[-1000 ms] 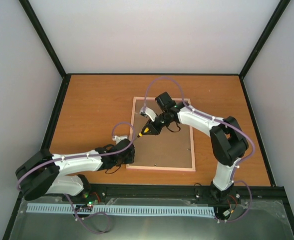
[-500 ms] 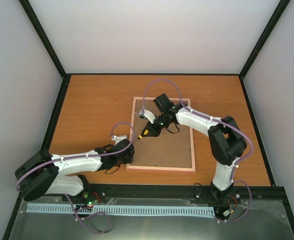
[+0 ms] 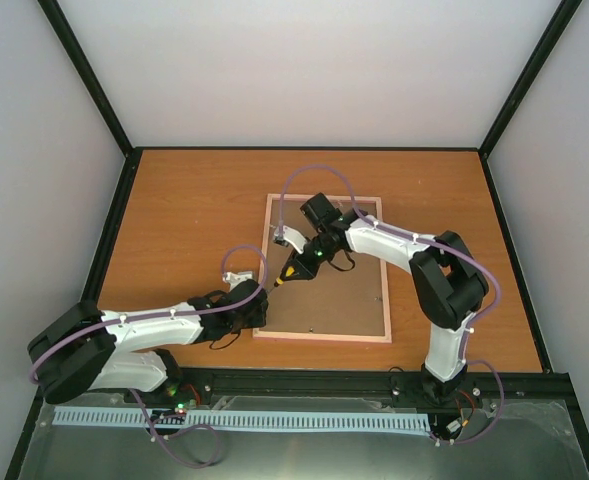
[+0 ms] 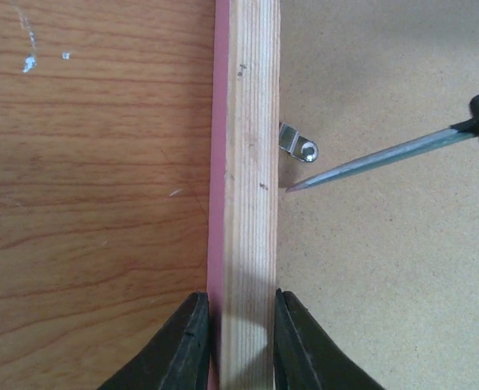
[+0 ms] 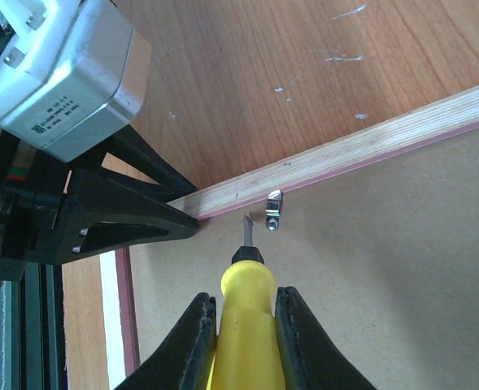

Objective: Take the photo out of the frame

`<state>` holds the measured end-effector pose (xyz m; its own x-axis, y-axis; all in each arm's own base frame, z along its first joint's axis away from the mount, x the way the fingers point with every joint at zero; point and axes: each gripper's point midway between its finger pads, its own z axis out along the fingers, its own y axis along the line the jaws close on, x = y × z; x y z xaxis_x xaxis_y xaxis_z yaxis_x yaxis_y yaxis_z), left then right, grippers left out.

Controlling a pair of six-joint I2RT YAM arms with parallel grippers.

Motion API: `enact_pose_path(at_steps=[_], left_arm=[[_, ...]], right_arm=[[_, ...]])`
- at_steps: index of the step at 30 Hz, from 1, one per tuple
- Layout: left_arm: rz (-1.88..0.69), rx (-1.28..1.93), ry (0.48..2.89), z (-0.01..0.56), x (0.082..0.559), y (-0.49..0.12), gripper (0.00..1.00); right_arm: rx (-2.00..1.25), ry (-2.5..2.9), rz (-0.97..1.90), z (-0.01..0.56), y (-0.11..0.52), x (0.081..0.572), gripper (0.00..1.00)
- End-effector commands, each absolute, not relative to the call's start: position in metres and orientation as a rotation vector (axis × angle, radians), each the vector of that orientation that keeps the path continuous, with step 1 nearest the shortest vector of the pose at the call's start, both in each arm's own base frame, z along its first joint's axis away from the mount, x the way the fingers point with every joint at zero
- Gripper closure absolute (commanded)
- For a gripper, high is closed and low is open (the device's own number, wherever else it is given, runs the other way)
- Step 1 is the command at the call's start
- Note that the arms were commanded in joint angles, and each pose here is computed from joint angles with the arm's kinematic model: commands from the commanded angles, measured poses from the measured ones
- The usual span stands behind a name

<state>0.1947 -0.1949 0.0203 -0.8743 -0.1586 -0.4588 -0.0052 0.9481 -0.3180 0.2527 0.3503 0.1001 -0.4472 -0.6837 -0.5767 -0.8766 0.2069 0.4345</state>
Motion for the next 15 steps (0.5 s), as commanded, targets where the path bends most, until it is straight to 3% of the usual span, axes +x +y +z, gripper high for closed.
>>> enact_pose_path(at_steps=[1, 15], left_arm=[[-0.396, -0.142, 2.621, 0.0143, 0.1917, -0.1867, 0.78], [-0.415, -0.156, 2.621, 0.0141, 0.1898, -0.1863, 0.99]], right_arm=[[-1.499, 2.221, 1.026, 0.0971, 0.3543, 0.2542, 0.97], [-1.502, 2.225, 1.017, 0.0979, 0.3597, 0.2511, 0.97]])
